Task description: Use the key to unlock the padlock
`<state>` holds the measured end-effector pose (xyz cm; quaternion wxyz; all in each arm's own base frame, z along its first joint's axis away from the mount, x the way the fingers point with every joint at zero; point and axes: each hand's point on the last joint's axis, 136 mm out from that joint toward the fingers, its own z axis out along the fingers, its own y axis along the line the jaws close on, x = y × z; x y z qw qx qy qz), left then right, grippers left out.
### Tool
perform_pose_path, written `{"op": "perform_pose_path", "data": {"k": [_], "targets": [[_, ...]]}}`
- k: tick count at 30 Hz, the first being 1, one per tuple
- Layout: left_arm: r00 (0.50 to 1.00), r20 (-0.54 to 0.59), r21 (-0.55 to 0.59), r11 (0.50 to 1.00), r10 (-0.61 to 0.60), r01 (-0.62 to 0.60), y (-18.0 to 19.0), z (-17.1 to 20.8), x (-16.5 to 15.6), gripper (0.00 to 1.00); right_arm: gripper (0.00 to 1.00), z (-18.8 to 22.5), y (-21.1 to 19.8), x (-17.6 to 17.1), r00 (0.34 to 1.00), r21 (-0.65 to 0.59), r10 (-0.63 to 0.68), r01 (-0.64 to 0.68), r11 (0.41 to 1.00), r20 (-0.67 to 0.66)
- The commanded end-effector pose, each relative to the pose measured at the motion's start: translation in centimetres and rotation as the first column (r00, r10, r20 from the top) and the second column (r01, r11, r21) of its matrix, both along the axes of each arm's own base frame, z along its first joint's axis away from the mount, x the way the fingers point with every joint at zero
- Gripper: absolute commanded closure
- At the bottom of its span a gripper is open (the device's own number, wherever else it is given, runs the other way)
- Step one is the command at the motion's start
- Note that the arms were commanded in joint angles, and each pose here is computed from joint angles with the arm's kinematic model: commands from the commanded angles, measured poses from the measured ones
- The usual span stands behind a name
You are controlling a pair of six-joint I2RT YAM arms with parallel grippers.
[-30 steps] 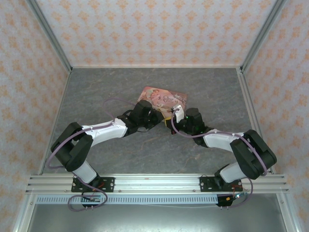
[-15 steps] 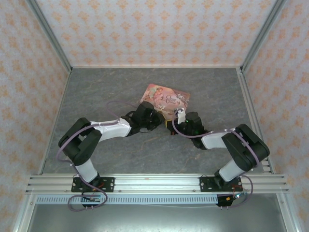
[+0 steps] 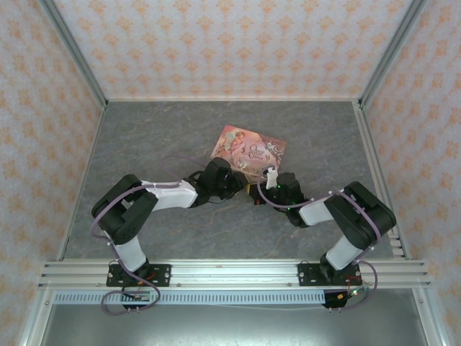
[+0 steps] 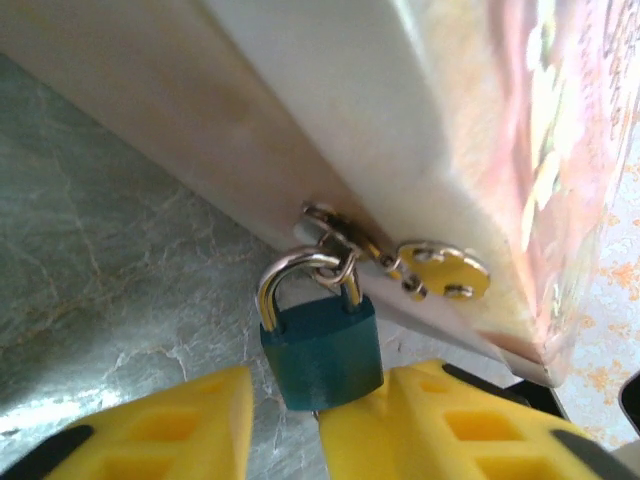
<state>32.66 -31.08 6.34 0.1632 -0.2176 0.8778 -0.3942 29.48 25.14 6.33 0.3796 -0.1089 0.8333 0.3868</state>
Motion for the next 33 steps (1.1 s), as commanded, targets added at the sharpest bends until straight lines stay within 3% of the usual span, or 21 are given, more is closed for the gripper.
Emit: {"op": "perform_pose_path", "data": {"k": [1, 6, 12, 20, 33], "targets": [[1.0, 0.027, -0.009, 1.0, -0.001, 0.001, 0.7, 1.2, -0.4, 0.51, 1.0, 0.6, 0.1, 0.3, 1.0, 0.045, -0.024, 0.023, 0.999, 0.02], [0.997, 0.057, -0.029, 0.999, 0.045, -0.044, 2.7, 2.5, -0.3, 0.32, 1.0, 0.6, 0.1, 0.2, 0.999, 0.063, -0.032, 0.032, 0.998, 0.005], [0.989, 0.089, -0.143, 0.984, 0.12, -0.106, 4.2, 3.1, 0.1, 0.26, 1.0, 1.5, 0.3, 0.5, 0.997, 0.121, -0.064, 0.069, 0.99, -0.044], [0.983, 0.085, -0.318, 0.939, 0.163, -0.129, 2.5, 3.3, 1.0, 0.34, 1.0, 2.6, 0.6, 0.6, 0.984, 0.225, -0.094, 0.128, 0.966, -0.153], [0.983, 0.052, -0.319, 0.936, 0.176, -0.151, 1.4, 1.7, 1.4, 0.47, 1.0, 3.7, 1.1, 1.0, 0.971, 0.28, -0.113, 0.17, 0.945, -0.209]]}}
